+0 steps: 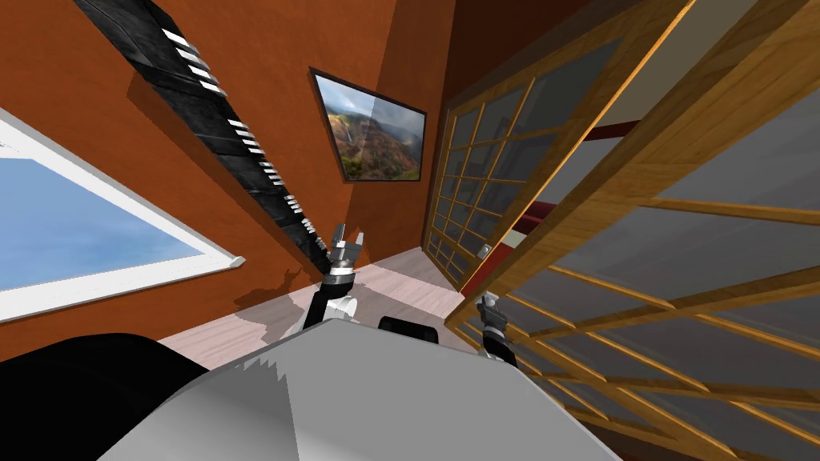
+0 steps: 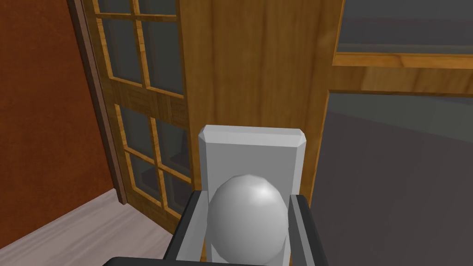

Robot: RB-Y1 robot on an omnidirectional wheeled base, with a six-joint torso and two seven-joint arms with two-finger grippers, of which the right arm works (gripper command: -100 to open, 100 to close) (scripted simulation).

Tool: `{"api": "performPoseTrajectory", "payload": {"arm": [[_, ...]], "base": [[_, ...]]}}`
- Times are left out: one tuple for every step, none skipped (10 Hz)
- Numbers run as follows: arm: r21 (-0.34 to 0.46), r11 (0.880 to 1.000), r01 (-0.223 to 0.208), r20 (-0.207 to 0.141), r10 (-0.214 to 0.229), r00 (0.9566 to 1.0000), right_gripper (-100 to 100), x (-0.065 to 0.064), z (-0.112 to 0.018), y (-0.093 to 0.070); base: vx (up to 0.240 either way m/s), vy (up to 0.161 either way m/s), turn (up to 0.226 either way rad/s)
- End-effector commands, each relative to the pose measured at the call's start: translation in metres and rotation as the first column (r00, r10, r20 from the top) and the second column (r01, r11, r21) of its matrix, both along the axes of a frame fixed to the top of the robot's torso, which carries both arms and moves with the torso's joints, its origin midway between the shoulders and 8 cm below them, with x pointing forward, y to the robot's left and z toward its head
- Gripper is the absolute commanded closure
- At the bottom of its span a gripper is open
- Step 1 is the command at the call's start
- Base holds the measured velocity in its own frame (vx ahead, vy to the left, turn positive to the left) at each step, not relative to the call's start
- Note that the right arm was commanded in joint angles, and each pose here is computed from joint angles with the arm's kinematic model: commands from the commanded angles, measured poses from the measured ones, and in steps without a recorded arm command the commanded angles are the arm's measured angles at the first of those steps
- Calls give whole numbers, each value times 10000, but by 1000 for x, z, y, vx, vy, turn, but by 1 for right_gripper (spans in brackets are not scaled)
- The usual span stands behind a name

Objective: Pull the door open

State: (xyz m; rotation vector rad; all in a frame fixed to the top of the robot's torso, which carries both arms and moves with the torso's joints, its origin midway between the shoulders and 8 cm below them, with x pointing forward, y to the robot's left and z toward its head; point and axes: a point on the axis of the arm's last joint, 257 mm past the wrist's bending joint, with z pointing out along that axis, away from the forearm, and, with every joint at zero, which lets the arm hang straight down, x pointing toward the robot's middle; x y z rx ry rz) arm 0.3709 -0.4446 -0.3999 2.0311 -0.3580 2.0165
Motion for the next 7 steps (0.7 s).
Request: {"api": "performPoseTrajectory", "payload": {"arm": [[32, 9995, -314, 83, 314, 9995, 100, 1, 2, 6], [50, 9989, -460, 83, 459, 9989, 100, 1, 2, 10], [28, 9993, -360, 24, 360, 9993, 100, 1, 0, 7], [55, 9981, -620, -4, 620, 9981, 100, -3, -1, 13], [47, 9972, -747, 11, 747, 9972, 100, -4, -1, 15], [42, 9960, -891, 27, 891, 9960, 100, -5, 0, 17], [38, 9945, -1044, 41, 1044, 9945, 100, -7, 0, 19]], "base": [[-237, 12, 67], [-240, 13, 53], [-107, 5, 14], [-156, -2, 82], [-210, -11, 109], [-207, -23, 89], [-222, -43, 90]]}}
